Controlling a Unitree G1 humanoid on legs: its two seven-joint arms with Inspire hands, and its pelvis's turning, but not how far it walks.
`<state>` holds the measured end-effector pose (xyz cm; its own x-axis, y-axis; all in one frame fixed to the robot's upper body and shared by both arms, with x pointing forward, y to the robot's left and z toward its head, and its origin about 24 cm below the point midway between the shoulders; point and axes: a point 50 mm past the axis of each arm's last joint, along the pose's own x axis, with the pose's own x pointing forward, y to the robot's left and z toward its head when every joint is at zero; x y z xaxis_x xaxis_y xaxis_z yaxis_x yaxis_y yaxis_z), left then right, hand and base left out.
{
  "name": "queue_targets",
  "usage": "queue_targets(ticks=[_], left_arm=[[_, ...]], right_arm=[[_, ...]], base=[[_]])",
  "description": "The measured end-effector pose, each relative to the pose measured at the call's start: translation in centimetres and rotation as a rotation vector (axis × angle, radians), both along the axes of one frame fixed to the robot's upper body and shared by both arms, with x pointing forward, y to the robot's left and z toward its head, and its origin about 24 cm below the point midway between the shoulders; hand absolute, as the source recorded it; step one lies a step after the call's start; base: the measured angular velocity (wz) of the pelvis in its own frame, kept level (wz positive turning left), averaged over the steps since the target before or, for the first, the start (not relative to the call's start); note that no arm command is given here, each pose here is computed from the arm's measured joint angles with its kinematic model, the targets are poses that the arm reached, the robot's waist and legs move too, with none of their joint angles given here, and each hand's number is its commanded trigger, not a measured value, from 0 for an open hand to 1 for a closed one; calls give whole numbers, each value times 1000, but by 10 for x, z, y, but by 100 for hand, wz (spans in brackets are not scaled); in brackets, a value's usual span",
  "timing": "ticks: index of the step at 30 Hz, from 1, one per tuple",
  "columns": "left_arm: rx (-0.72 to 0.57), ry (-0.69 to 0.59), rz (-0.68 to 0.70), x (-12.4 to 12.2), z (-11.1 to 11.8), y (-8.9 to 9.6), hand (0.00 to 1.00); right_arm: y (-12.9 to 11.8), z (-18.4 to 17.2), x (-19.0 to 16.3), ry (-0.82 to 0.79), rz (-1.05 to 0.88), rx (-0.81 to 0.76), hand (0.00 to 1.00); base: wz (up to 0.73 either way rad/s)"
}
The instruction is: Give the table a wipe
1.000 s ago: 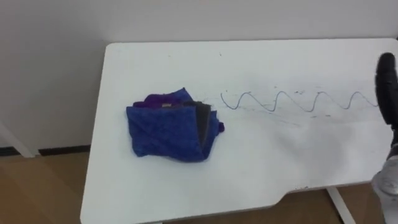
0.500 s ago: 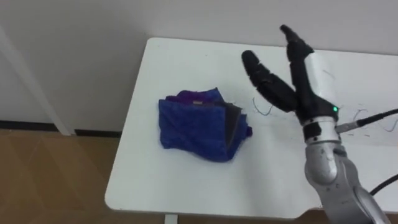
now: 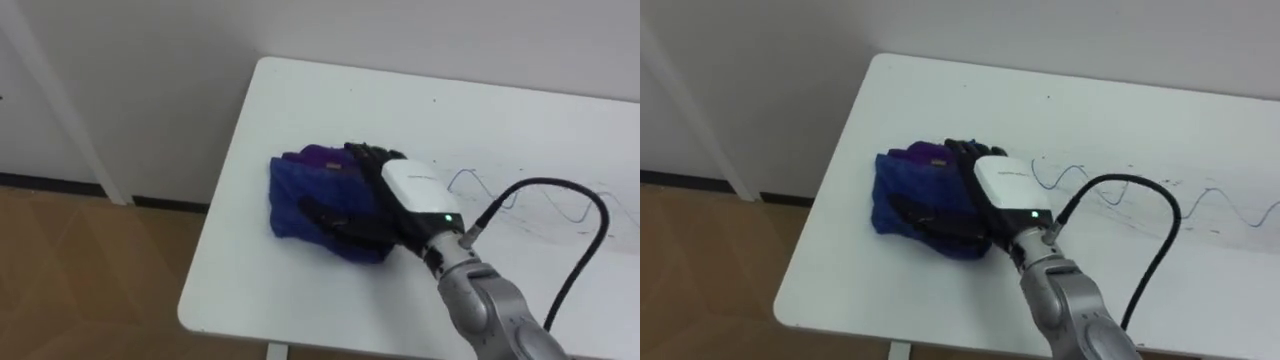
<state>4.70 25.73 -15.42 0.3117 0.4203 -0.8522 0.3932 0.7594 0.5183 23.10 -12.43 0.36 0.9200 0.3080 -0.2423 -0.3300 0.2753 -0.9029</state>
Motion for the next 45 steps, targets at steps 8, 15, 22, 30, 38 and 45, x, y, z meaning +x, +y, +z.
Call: queue_targets(ticks=[8, 15, 22, 30, 38, 45], left_arm=[[-20, 5, -3, 6, 0, -2, 0], [-2, 47, -31, 2, -1, -1, 0], [21, 107, -31, -10, -2, 2, 0], [74, 154, -67, -21, 0, 8, 0], [103, 183, -111, -22, 0, 9, 0], [99, 180, -110, -22, 0, 8, 0]], right_arm=[[-12, -28, -6, 69, -6, -134, 0], [-26, -46, -11, 43, -37, -251, 100], [-38, -52, -13, -82, -107, -256, 100], [-66, -62, -24, -146, -233, -269, 100], [-81, -65, -29, -149, -346, -231, 100], [-87, -67, -31, -130, -389, -215, 100]], base=[[10], [19], [11], [5], [6], [3]])
